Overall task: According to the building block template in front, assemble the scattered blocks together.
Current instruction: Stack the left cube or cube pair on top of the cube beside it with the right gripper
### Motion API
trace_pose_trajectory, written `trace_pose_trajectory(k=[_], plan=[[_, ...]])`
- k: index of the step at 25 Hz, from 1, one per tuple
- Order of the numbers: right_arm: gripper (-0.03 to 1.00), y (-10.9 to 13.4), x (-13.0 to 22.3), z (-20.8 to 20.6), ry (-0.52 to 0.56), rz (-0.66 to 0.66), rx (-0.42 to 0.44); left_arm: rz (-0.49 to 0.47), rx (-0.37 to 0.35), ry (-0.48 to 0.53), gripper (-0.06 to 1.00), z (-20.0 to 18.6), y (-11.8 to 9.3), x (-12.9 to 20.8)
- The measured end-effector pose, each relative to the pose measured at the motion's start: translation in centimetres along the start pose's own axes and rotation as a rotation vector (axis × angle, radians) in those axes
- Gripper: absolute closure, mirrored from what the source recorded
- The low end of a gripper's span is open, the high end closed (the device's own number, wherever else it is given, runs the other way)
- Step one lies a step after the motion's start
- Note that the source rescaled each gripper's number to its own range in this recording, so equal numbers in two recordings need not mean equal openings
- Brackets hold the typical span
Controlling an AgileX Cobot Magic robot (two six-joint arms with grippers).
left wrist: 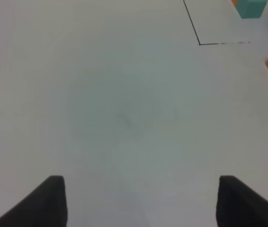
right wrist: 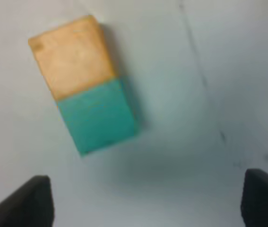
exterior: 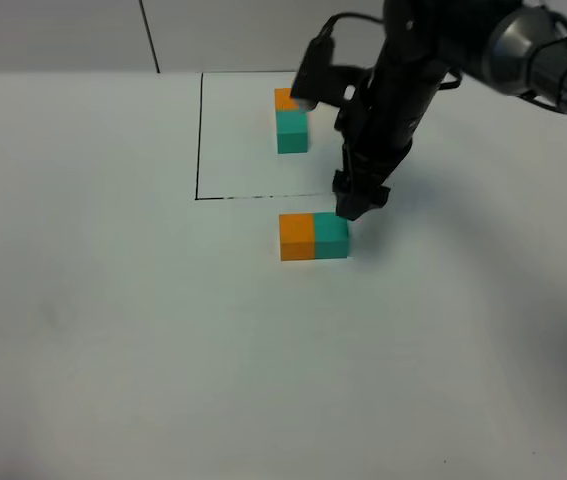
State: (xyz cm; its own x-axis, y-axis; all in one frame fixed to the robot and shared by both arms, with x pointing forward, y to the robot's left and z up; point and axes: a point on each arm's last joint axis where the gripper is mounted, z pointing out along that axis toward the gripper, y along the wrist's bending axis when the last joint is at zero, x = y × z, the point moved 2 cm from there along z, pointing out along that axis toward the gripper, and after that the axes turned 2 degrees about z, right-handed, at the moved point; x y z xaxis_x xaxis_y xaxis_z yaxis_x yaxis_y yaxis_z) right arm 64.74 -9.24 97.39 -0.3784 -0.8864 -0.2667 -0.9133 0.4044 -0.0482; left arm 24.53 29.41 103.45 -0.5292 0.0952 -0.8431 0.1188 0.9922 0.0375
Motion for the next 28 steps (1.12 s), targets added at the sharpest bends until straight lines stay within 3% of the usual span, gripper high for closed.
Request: trace_pose_trajectory(k=[6,12,16,23,28], plan=[[0.32,-0.1,5.5,-4.2,-0.068,0.204,0.064,0.0,0.0,0.0,0.53,0.0,0.0,0.0],[0.31,3.4,12.1,-5.9,-0.163,0.467,0.181,0.0,0.0,0.0,0.53,0.0,0.0,0.0],[0.31,5.2,14.6,-6.8,-0.215,0.572,0.24,0.0,0.0,0.0,0.53,0.0,0.0,0.0],[0.31,5.5,14.9,-7.3,-0.231,0.552,0.264,0.0,0.0,0.0,0.53,0.0,0.0,0.0],[0.31,4.5,12.4,-6.4,-0.155,0.439,0.196,0.0,0.0,0.0,0.53,0.0,0.0,0.0]])
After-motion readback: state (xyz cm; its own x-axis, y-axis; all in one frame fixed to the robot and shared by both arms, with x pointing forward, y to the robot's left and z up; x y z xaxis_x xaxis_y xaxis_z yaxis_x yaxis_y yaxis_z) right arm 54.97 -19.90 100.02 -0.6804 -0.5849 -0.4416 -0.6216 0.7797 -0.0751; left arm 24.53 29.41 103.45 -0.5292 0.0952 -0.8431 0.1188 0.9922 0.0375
